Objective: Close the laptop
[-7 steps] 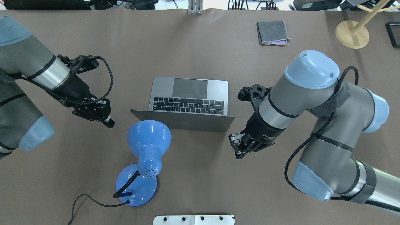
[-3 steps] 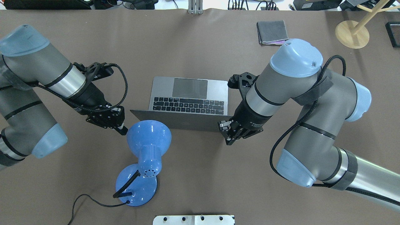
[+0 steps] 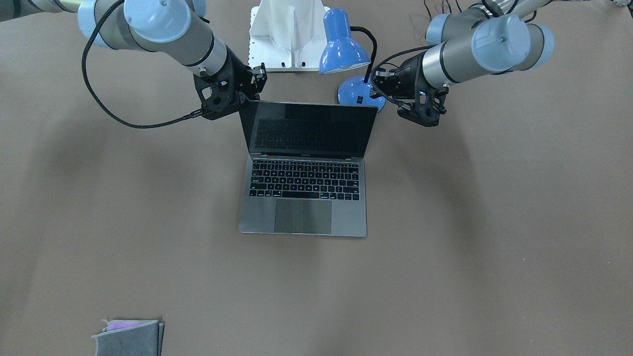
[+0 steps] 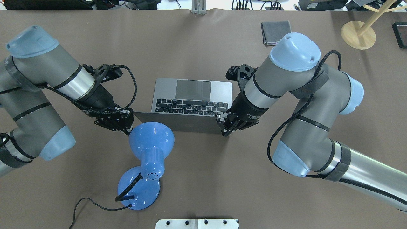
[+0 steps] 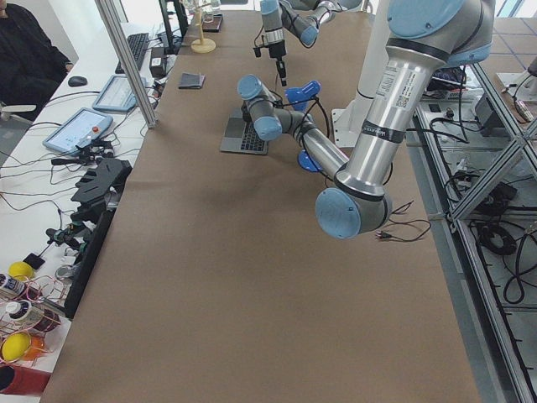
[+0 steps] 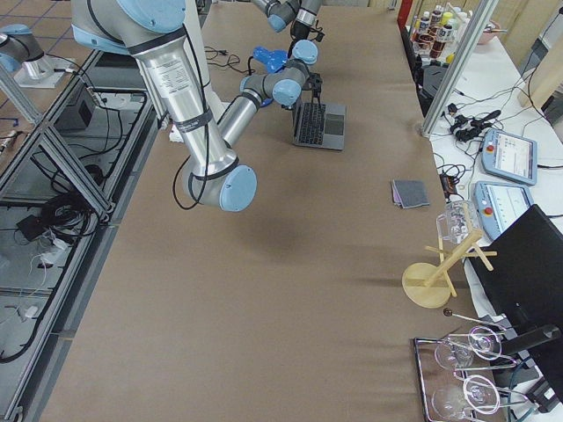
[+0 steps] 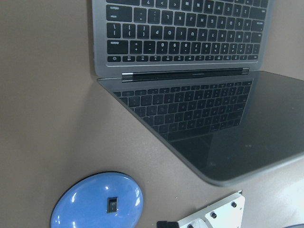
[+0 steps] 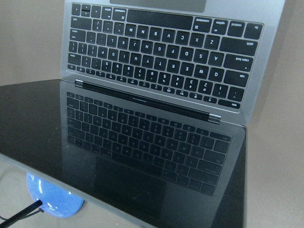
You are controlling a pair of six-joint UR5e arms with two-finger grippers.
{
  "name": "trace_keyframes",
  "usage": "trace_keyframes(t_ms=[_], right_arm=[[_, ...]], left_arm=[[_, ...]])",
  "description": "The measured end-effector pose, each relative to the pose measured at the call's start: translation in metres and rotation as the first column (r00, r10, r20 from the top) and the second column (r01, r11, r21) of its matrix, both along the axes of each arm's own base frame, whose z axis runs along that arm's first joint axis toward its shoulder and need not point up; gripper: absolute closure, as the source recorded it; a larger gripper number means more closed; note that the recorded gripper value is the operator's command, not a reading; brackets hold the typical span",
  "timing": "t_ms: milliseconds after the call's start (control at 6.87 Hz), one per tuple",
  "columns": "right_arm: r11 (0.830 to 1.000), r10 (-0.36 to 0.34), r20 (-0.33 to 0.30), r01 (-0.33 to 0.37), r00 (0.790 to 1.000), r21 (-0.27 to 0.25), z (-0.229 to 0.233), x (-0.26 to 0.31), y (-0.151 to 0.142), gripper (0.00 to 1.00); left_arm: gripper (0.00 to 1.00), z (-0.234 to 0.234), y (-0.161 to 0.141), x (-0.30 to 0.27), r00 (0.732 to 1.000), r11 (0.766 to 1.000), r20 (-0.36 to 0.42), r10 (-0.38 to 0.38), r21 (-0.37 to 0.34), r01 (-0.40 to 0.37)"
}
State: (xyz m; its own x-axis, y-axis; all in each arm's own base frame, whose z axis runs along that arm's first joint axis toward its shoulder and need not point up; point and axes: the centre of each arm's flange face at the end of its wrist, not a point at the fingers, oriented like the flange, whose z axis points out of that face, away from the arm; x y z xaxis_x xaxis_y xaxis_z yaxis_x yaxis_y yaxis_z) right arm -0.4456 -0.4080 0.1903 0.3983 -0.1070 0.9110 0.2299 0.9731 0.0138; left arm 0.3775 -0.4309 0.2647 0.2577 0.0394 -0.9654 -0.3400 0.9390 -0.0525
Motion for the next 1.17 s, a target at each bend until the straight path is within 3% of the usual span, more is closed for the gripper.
trace_keyframes(t_ms=[728, 1165], right_arm=[[0.999, 0.041, -0.001, -0.041, 0.999, 0.011, -0.001, 0.005, -0.013, 1.0], [0.996, 0.08, -0.001, -0.08, 0.997, 0.035, -0.001, 0.0, -0.029, 1.0]], left_arm=[[1.0, -0.022, -0.014, 0.022, 1.0, 0.999, -0.006, -0.021, 0.028, 0.021], [1.0, -0.037, -0.065, 0.018, 0.995, 0.994, 0.003, -0.103, 0.039, 0.103]])
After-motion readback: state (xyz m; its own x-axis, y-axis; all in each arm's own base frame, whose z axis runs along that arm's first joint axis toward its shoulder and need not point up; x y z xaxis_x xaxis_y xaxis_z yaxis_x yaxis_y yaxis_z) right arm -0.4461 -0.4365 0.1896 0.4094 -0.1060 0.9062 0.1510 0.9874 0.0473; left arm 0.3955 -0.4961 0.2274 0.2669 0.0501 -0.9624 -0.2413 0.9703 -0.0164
